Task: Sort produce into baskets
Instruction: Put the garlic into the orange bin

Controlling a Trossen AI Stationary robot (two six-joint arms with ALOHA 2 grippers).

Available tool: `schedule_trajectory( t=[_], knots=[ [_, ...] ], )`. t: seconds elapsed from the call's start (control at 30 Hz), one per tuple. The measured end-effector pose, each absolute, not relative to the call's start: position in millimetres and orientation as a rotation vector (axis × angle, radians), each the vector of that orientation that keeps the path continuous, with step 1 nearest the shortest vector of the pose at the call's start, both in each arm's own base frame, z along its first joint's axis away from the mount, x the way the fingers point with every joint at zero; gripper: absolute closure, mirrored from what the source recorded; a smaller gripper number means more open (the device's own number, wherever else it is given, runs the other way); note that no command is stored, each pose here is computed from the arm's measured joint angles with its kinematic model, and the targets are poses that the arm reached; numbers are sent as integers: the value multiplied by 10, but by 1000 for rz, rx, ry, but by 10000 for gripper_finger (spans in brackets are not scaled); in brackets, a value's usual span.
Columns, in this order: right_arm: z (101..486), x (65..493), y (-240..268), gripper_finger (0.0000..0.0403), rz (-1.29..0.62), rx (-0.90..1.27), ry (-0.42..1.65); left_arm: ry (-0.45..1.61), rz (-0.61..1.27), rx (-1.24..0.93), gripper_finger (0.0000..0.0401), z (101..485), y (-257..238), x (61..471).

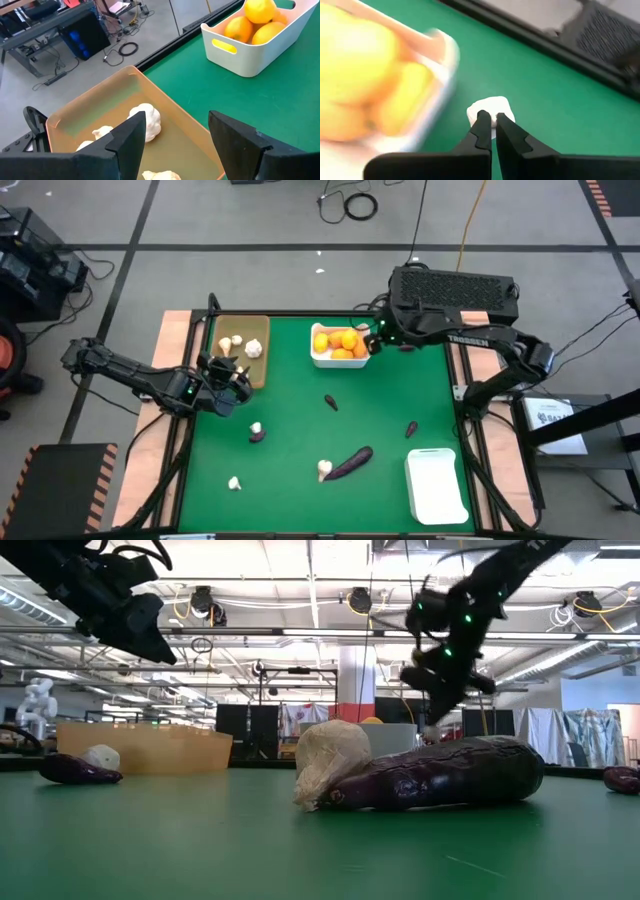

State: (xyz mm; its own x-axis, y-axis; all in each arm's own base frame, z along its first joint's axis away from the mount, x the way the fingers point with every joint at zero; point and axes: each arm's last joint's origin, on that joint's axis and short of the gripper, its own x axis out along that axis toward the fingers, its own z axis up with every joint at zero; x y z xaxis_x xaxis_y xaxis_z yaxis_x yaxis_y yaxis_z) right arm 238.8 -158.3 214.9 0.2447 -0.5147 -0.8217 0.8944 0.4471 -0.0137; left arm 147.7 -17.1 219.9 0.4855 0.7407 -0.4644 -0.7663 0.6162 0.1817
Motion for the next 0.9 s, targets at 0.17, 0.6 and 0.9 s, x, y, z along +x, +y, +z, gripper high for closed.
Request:
schedule_trajectory(
  t=[0.17,0.6,0.9],
  knots=[
    [2346,2661,-1390,401,-991,443,719,539,917,-52,177,2199,-171,1477],
    [2168,3645,-837,401,-636,399,222,534,931,-40,177,2202,-157,1478],
    [1823,4525,-742,401,-498,291,213,585,1006,-15,177,2185,-31,1457]
  ],
)
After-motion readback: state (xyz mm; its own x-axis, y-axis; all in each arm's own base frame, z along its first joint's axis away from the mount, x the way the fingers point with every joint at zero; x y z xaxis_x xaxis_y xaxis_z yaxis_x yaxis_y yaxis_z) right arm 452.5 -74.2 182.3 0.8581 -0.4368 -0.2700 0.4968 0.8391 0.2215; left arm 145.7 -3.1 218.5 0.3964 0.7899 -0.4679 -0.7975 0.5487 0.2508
